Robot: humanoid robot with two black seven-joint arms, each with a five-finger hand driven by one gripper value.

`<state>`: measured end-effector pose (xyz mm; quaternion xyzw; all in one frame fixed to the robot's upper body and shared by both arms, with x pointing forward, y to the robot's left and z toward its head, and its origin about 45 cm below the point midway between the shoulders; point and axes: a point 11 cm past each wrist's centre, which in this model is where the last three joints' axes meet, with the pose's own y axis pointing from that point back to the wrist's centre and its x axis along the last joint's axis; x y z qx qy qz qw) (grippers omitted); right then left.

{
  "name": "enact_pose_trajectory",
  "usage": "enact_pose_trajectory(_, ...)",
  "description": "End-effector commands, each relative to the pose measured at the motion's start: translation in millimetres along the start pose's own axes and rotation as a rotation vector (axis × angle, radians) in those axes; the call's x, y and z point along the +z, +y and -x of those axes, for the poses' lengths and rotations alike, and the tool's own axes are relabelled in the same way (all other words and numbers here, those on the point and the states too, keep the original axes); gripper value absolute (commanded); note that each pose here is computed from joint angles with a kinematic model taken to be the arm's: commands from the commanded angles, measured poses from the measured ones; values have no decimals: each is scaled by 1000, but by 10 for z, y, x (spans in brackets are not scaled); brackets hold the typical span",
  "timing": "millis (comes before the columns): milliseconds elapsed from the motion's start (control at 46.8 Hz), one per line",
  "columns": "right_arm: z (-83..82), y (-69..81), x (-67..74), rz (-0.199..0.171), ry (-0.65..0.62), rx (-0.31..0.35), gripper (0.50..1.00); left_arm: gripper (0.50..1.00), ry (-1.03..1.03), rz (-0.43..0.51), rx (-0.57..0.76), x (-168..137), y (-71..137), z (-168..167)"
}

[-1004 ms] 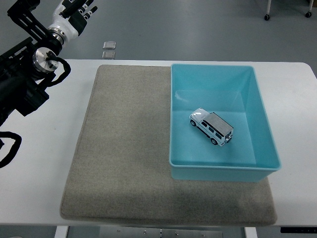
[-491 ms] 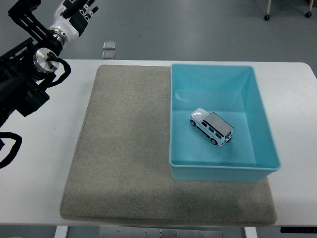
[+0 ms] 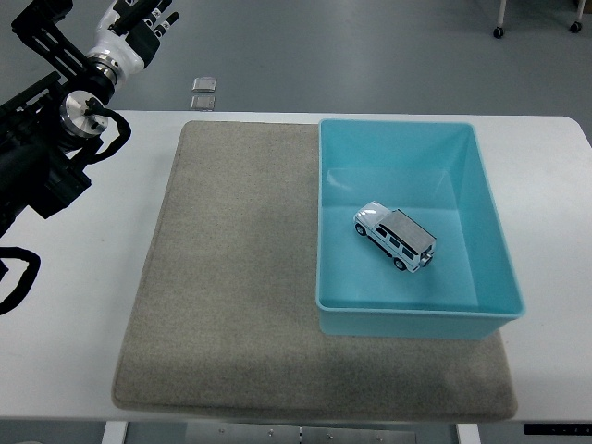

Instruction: Left hand put the white car in the blue box

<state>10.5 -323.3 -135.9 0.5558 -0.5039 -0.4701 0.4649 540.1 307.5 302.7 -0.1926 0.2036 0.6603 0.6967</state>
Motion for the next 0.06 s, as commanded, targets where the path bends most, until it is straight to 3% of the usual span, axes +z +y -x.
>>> enact_pose_trajectory(0,11,-2,-9,-2,-4,-5,936,996,-3,-3,-1,-5,0,3)
enact_pose_trajectory(43,12,-1,3,1,-3,-5,936,996,-3,-1,0,-1,0,-2)
